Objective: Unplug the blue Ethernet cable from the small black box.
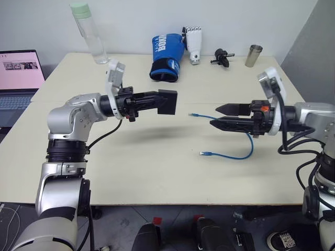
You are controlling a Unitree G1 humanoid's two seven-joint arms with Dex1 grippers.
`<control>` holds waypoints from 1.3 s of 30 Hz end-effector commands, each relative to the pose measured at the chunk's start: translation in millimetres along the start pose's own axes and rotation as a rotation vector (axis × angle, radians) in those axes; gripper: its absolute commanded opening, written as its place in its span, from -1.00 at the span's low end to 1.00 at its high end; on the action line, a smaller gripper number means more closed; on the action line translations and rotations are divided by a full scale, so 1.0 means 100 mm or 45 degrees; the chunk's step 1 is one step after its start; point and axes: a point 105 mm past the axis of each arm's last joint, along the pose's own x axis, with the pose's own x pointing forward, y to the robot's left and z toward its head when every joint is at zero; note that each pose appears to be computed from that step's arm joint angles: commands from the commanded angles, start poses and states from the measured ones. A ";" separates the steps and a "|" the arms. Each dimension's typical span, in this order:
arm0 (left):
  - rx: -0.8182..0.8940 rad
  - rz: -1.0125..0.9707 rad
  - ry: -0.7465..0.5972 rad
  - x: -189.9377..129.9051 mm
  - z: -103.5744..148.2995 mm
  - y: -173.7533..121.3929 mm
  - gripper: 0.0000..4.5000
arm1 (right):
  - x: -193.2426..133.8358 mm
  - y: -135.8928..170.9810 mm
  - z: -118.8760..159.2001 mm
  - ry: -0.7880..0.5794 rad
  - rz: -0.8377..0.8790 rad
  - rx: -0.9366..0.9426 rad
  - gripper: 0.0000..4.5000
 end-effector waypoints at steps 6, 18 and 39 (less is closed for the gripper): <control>0.372 0.840 0.063 -0.27 -0.31 0.79 -0.66 | 0.21 -0.17 0.07 -0.116 -0.300 -0.300 1.00; 0.375 1.307 0.015 -0.51 -0.95 1.10 -0.66 | 0.29 -0.14 -0.16 -0.087 -0.254 -0.305 1.00; 0.354 1.003 0.244 -0.68 -0.24 0.89 0.99 | -0.08 -0.16 -0.16 0.059 -0.291 -0.227 1.00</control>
